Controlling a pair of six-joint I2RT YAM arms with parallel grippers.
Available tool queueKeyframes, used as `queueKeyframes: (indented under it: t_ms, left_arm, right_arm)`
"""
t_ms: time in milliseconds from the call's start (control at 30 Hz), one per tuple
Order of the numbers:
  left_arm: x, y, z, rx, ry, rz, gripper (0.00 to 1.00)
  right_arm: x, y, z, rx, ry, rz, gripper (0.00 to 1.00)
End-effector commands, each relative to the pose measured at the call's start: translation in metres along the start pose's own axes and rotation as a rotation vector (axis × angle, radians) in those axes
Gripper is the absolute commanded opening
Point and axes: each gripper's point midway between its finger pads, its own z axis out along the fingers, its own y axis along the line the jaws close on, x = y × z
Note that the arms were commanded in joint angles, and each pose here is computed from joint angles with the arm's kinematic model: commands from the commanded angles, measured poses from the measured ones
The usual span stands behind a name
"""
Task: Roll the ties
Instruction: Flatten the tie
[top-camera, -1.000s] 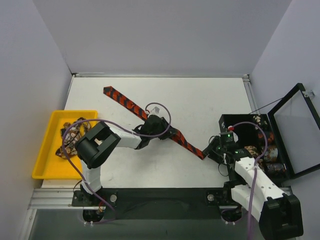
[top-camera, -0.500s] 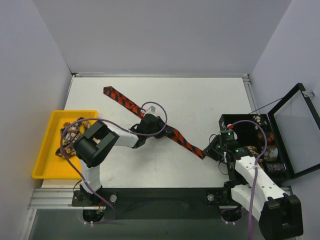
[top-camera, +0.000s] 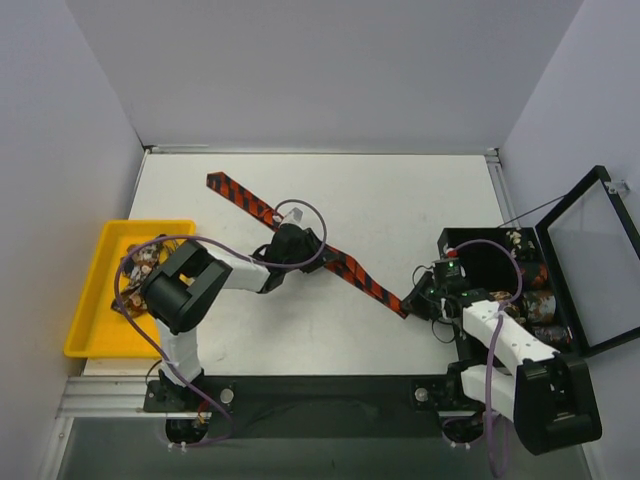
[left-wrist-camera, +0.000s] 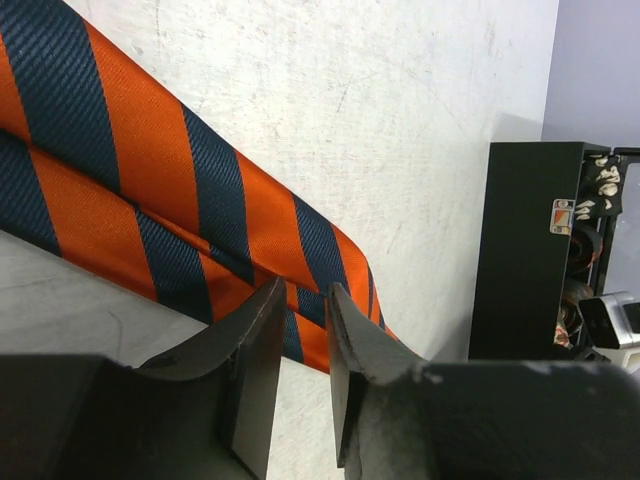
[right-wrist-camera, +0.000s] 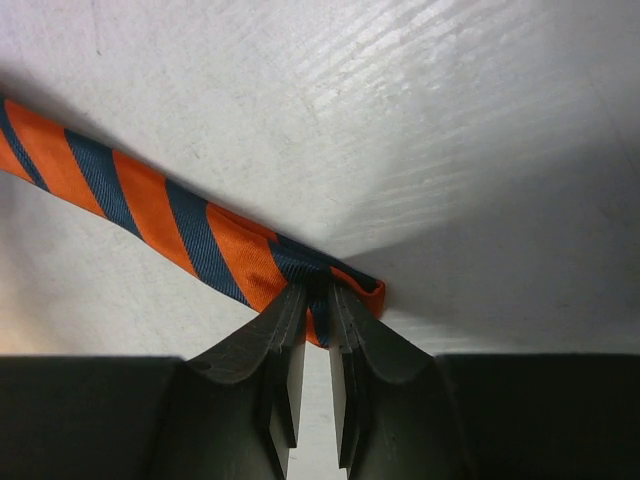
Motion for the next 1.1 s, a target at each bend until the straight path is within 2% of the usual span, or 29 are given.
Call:
queueKeyframes:
  t_ms: [0, 33, 200, 367, 400, 433, 467, 533, 567, 600, 633, 667, 733, 800, 833, 900, 933, 1067]
  left_arm:
    - [-0.019, -0.022, -0.012, 0.073, -0.053, 0.052, 0.35]
    - [-0.024, -0.021, -0.014, 0.071, -0.065, 0.056, 0.36]
    - [-0.053, 0.0, -0.035, 0.005, -0.142, 0.037, 0.53]
    - [-0.096, 0.001, -0.071, -0.088, -0.262, 0.13, 0.66]
    - [-0.102, 0.018, -0.078, -0.191, -0.279, 0.145, 0.68]
    - [-0.121, 0.003, -0.087, -0.204, -0.322, 0.184, 0.71]
    - [-0.13, 0.007, -0.092, -0.251, -0.337, 0.207, 0.72]
    - [-0.152, 0.032, -0.105, -0.414, -0.352, 0.265, 0.76]
    - [-0.177, 0.019, -0.109, -0.421, -0.397, 0.288, 0.77]
    - [-0.194, 0.034, -0.118, -0.504, -0.414, 0.298, 0.79]
    - [-0.203, 0.048, -0.116, -0.57, -0.397, 0.339, 0.8]
    - [-0.229, 0.035, -0.119, -0.574, -0.44, 0.351, 0.8]
    - [-0.254, 0.064, -0.118, -0.676, -0.433, 0.367, 0.8]
    - [-0.28, 0.062, -0.114, -0.684, -0.451, 0.363, 0.79]
    - [-0.287, 0.083, -0.106, -0.724, -0.426, 0.346, 0.79]
    - [-0.308, 0.079, -0.099, -0.731, -0.432, 0.343, 0.79]
    - [-0.308, 0.097, -0.086, -0.766, -0.401, 0.353, 0.78]
    - [-0.328, 0.117, -0.067, -0.811, -0.39, 0.365, 0.71]
  right_arm:
    - [0.016, -0.015, 0.008, 0.042, 0.053, -0.009, 0.17]
    - [0.019, -0.018, 0.009, 0.046, 0.063, -0.009, 0.17]
    - [0.022, -0.022, 0.012, 0.069, 0.09, -0.026, 0.18]
    - [0.022, -0.026, 0.006, 0.113, 0.109, -0.052, 0.17]
    - [0.018, -0.022, 0.004, 0.111, 0.104, -0.066, 0.18]
    - [0.017, -0.021, 0.002, 0.111, 0.1, -0.075, 0.18]
    - [0.017, -0.024, 0.0, 0.129, 0.104, -0.08, 0.18]
    - [0.012, -0.021, -0.003, 0.127, 0.095, -0.11, 0.18]
    - [0.013, -0.022, -0.005, 0.13, 0.1, -0.119, 0.18]
    - [0.01, -0.02, -0.006, 0.13, 0.096, -0.127, 0.18]
    - [0.011, -0.021, -0.007, 0.132, 0.104, -0.144, 0.18]
    - [0.012, -0.02, -0.007, 0.13, 0.113, -0.15, 0.18]
    - [0.011, -0.017, -0.007, 0.126, 0.128, -0.176, 0.18]
    - [0.012, -0.016, -0.006, 0.132, 0.14, -0.194, 0.18]
    - [0.013, -0.016, -0.004, 0.14, 0.154, -0.198, 0.18]
    - [0.016, -0.017, -0.003, 0.144, 0.171, -0.205, 0.18]
    - [0.019, -0.019, -0.002, 0.151, 0.182, -0.212, 0.18]
    - [0.022, -0.02, 0.002, 0.163, 0.198, -0.237, 0.18]
